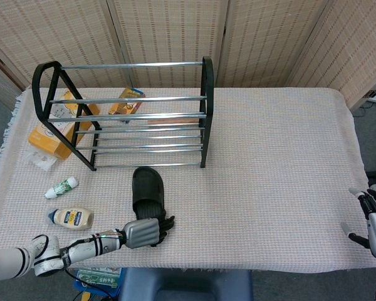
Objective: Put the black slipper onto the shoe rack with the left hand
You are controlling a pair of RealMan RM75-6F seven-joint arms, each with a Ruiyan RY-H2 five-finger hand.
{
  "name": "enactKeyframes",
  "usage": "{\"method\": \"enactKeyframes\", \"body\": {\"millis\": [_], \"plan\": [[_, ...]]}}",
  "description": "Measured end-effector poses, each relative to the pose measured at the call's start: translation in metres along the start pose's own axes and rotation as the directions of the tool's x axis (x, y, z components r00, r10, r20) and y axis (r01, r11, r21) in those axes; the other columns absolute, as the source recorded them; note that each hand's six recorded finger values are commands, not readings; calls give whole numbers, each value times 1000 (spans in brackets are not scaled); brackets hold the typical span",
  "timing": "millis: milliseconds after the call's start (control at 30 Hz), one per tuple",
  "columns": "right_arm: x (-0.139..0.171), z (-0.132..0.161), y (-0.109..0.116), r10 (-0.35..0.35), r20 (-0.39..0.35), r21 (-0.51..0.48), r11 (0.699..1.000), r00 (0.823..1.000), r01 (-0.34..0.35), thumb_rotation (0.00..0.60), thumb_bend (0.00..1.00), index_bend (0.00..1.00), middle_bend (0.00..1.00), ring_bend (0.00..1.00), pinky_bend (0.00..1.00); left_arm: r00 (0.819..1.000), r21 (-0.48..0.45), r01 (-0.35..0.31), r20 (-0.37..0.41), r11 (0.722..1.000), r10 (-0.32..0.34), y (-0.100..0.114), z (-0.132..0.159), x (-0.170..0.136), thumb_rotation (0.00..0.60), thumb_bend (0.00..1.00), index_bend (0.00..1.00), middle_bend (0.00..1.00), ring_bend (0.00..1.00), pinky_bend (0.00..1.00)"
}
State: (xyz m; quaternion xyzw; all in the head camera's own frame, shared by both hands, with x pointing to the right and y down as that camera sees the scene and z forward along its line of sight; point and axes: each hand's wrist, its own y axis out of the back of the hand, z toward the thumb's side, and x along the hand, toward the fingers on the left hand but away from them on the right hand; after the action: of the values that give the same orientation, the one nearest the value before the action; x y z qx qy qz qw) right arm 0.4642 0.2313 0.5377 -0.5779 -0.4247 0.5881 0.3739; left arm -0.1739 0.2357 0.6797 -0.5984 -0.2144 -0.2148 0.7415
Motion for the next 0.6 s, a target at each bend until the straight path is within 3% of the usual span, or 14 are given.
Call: {"method": "enactKeyframes", "body": {"millis": [233, 600], "plan": [[0, 1, 0, -1, -1, 0, 1000, 1000, 1, 600, 209, 152, 248, 184, 202, 999, -3, -39, 4, 999, 39, 8, 0, -2, 600, 224, 448, 279, 196, 253], [-1, 4, -1, -2, -14, -4, 1000, 1000, 2, 600, 209, 153, 248, 185, 202, 998, -2, -62, -15, 998, 62, 22, 5, -18, 600, 224, 460, 324, 208, 278]]}}
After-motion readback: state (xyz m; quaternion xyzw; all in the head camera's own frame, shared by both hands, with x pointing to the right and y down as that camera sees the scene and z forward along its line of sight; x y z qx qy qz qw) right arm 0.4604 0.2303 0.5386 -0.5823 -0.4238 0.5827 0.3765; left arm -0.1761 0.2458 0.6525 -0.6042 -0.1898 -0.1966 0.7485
